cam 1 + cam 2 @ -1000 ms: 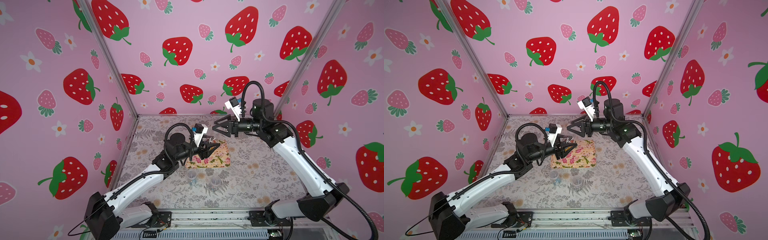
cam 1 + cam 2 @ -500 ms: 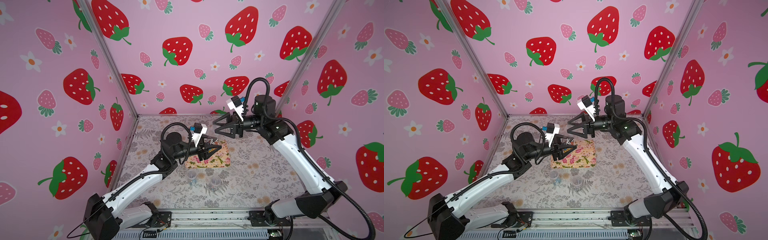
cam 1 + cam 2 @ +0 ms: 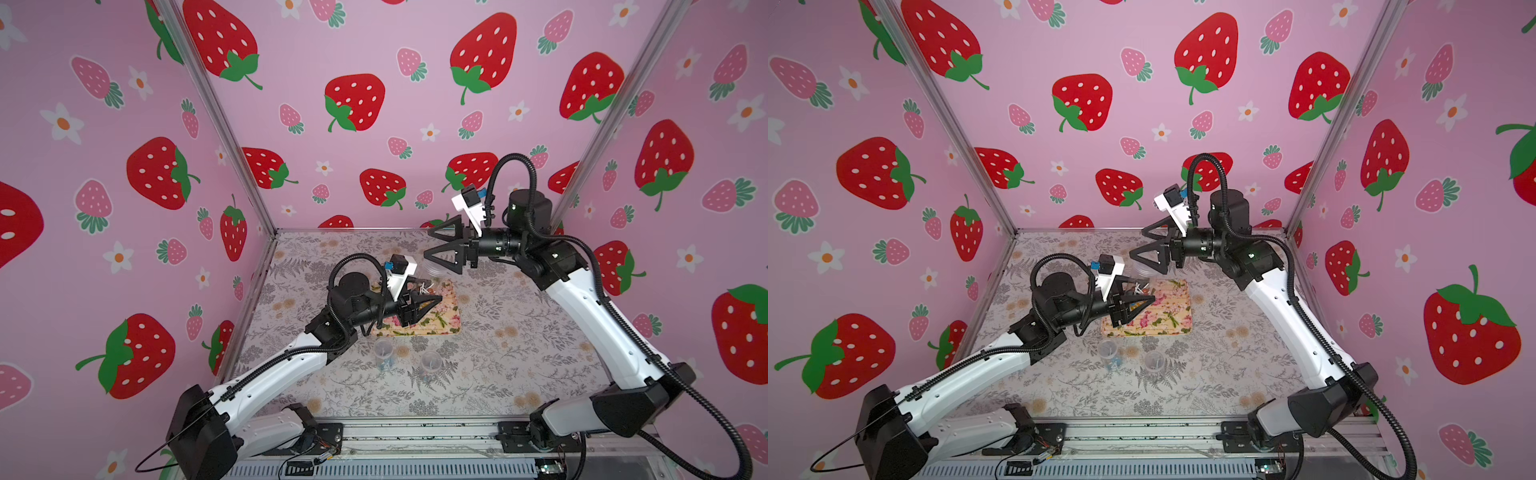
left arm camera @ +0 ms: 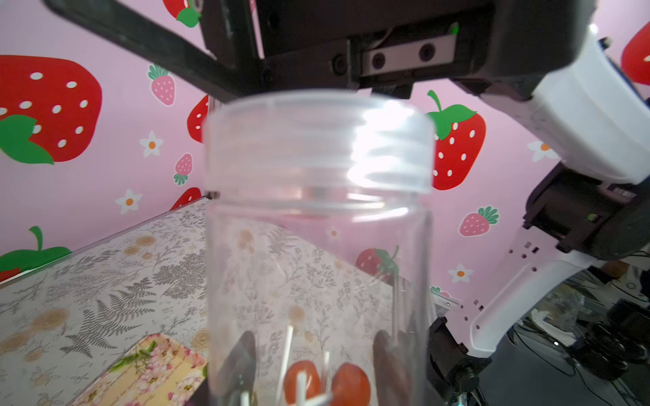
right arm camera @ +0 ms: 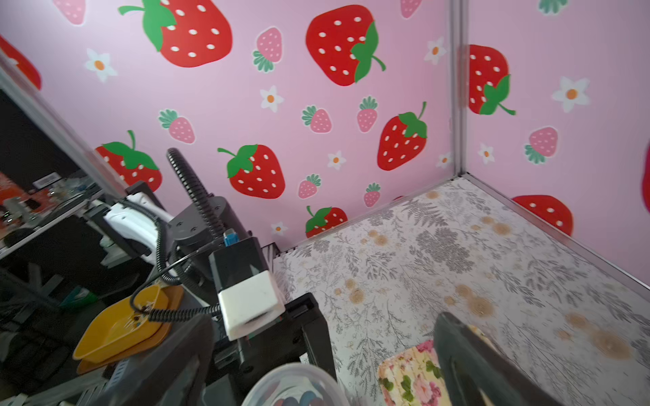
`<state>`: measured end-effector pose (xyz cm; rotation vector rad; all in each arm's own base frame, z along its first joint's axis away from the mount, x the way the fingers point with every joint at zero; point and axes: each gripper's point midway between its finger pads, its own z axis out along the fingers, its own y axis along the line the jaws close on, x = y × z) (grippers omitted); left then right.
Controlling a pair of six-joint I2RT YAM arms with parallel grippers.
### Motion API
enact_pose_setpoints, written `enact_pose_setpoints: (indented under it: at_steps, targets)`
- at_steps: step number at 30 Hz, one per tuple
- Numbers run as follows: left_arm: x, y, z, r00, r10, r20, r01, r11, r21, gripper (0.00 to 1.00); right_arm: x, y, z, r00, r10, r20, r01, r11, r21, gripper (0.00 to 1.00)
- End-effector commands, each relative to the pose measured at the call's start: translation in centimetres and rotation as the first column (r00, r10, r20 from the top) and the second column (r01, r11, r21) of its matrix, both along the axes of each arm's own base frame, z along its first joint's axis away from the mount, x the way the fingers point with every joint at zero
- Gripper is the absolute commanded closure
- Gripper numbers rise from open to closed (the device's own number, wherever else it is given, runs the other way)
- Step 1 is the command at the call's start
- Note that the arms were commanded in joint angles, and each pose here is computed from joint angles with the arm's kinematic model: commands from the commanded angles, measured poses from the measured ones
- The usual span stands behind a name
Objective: Pour the candies out of the jar
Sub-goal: Unscrew the lid from the jar.
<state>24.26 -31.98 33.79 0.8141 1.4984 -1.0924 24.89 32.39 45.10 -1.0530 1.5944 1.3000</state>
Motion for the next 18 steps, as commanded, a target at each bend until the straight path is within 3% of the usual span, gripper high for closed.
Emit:
enact_pose_setpoints:
  at_steps: [1, 6, 18]
  targets:
    - [1.4, 0.6, 1.3, 0.992, 0.098, 0.081, -0.096, 0.995, -0.030, 0.62, 0.9, -2.1, 1.5, 0.974, -0.220, -0.054, 0.218, 0.975, -0.040, 0.00]
    - [2.8, 0.9, 1.2, 0.980, 0.167, 0.109, -0.164, 0.986, -0.035, 0.62, 1.7, -3.8, -1.3, 0.923, -0.365, -0.124, 0.349, 0.928, -0.134, 0.01]
    - [3.1, 0.2, 0.5, 0.982, 0.155, 0.111, -0.155, 0.988, -0.009, 0.62, 0.9, -1.5, -4.7, 0.924, -0.312, -0.223, 0.276, 0.945, -0.178, 0.02]
